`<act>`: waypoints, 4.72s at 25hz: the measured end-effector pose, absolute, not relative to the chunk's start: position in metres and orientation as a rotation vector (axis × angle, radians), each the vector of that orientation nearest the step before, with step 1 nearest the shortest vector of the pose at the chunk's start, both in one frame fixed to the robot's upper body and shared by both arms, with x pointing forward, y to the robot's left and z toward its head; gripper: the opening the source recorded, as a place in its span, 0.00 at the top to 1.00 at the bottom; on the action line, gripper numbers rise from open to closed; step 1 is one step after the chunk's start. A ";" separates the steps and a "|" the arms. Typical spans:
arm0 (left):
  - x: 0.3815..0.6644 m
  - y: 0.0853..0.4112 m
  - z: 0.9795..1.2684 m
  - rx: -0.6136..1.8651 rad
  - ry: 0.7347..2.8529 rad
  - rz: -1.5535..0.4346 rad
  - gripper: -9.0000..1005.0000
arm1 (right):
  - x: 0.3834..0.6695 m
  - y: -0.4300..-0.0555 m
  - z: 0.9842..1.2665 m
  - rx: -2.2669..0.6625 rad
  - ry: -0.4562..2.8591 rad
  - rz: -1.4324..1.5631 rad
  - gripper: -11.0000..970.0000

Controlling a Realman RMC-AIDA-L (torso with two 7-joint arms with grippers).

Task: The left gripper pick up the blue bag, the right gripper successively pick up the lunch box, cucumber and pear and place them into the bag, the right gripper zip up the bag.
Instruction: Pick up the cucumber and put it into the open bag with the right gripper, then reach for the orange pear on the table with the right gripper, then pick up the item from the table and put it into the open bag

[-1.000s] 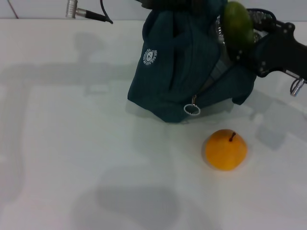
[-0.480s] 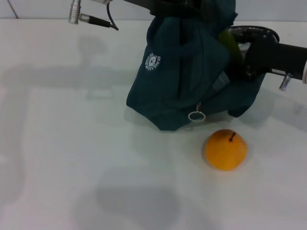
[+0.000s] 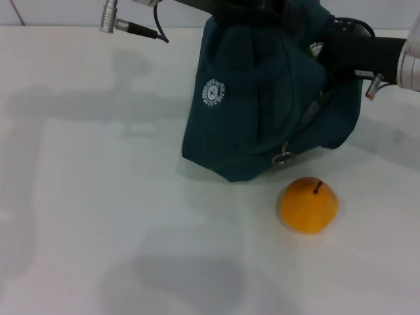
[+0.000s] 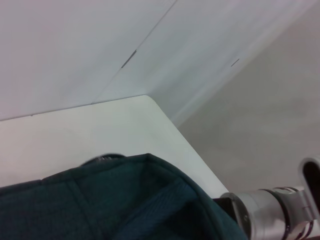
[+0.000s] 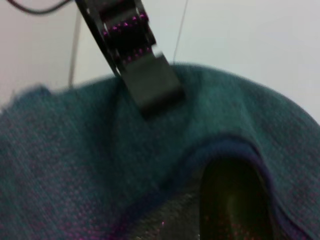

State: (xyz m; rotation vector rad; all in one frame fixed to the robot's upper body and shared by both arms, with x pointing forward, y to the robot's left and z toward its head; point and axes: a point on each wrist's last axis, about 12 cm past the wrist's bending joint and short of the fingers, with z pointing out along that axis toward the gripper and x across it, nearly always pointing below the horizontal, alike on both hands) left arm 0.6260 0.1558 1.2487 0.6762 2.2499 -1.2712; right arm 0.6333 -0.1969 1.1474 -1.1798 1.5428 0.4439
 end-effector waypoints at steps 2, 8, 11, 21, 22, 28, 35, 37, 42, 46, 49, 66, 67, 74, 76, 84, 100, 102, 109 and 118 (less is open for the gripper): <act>0.626 0.156 1.248 0.678 2.250 -1.272 0.96 | 0.632 -0.194 1.151 -1.185 1.540 0.490 0.36; 0.627 0.154 1.247 0.692 2.252 -1.276 0.96 | 0.630 -0.194 1.161 -1.188 1.603 0.564 0.36; 0.628 0.153 1.248 0.698 2.249 -1.274 0.96 | 0.630 -0.194 1.162 -1.190 1.652 0.566 0.36; 0.630 0.155 1.249 0.687 2.246 -1.263 0.96 | 0.627 -0.214 1.172 -1.171 1.734 0.628 0.35; 0.630 0.155 1.249 0.686 2.246 -1.262 0.96 | 0.625 -0.218 1.176 -1.166 1.730 0.650 0.35; 0.632 0.157 1.249 0.674 2.236 -1.245 0.96 | 0.615 -0.244 1.192 -1.116 1.679 0.744 0.34; 0.636 0.161 1.248 0.651 2.217 -1.208 0.96 | 0.600 -0.269 1.201 -1.095 1.634 0.828 0.34; 0.637 0.163 1.247 0.645 2.213 -1.199 0.96 | 0.589 -0.281 1.202 -1.102 1.595 0.868 0.34; 0.640 0.166 1.242 0.634 2.208 -1.180 0.96 | 0.557 -0.299 1.191 -1.199 1.471 0.929 0.35; 0.642 0.169 1.240 0.626 2.193 -1.157 0.96 | 0.533 -0.308 1.168 -1.262 1.427 0.943 0.35; 0.643 0.170 1.239 0.621 2.189 -1.149 0.96 | 0.526 -0.308 1.153 -1.270 1.456 0.945 0.35; 0.642 0.172 1.235 0.620 2.180 -1.144 0.96 | 0.546 -0.265 1.122 -1.397 1.588 0.893 0.36; 0.642 0.172 1.235 0.620 2.180 -1.144 0.96 | 0.547 -0.262 1.121 -1.404 1.590 0.898 0.36; 0.642 0.176 1.233 0.611 2.181 -1.143 0.96 | 0.553 -0.250 1.115 -1.429 1.614 0.906 0.36; 0.642 0.176 1.233 0.611 2.180 -1.142 0.96 | 0.554 -0.249 1.115 -1.430 1.620 0.902 0.36; 0.642 0.176 1.233 0.619 2.174 -1.139 0.96 | 0.557 -0.247 1.114 -1.431 1.627 0.882 0.43; 0.643 0.178 1.234 0.607 2.168 -1.141 0.96 | 0.560 -0.241 1.113 -1.448 1.627 0.867 0.73; 0.642 0.179 1.233 0.606 2.168 -1.141 0.96 | 0.561 -0.241 1.113 -1.443 1.626 0.858 0.76; 0.642 0.179 1.234 0.606 2.167 -1.142 0.96 | 0.562 -0.242 1.115 -1.419 1.621 0.853 0.85; 0.642 0.179 1.233 0.608 2.166 -1.140 0.96 | 0.563 -0.251 1.129 -1.325 1.544 0.879 0.96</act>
